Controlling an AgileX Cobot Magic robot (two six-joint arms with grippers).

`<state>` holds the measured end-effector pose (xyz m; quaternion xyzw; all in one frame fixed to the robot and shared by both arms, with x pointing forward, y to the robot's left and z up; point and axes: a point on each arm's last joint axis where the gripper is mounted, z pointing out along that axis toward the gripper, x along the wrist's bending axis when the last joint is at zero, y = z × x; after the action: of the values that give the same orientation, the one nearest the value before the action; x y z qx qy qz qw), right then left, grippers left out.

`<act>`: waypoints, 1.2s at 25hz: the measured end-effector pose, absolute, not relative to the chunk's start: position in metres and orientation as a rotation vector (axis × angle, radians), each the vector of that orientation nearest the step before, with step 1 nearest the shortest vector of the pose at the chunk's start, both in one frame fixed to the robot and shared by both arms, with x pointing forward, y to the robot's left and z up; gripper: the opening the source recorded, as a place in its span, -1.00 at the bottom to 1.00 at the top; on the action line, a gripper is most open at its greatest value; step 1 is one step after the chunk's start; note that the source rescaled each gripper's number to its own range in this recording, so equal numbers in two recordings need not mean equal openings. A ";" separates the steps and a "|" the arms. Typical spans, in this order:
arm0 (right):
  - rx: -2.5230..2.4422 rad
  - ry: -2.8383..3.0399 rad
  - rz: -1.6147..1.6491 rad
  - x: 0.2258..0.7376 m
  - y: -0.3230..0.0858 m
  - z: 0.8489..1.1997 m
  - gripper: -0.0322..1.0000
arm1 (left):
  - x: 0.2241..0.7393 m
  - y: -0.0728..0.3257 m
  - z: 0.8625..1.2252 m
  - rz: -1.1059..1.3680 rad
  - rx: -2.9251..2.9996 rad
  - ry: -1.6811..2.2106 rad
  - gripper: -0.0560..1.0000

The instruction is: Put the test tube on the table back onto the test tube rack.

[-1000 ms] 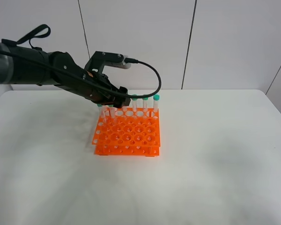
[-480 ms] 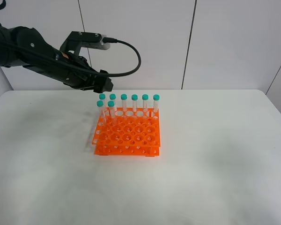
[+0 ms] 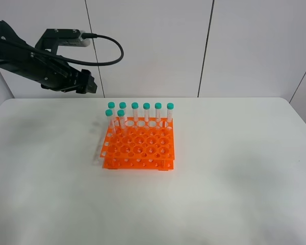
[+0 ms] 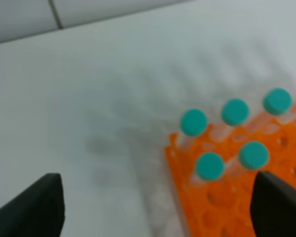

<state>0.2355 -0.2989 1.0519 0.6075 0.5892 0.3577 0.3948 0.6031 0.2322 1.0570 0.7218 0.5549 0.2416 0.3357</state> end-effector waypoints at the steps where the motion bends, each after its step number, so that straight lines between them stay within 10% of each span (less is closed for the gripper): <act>1: 1.540 1.494 0.907 0.235 -0.299 1.052 0.82 | 0.602 0.235 1.060 0.639 1.872 1.450 0.63; 30: 1.540 1.494 0.907 0.235 -0.299 1.052 0.82 | 0.527 0.296 1.113 0.866 1.720 1.492 0.64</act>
<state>0.2355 -0.2989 1.0519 0.6075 0.5892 0.3577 0.3948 0.5265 0.2956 1.1131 0.6625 0.5747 0.3337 0.3456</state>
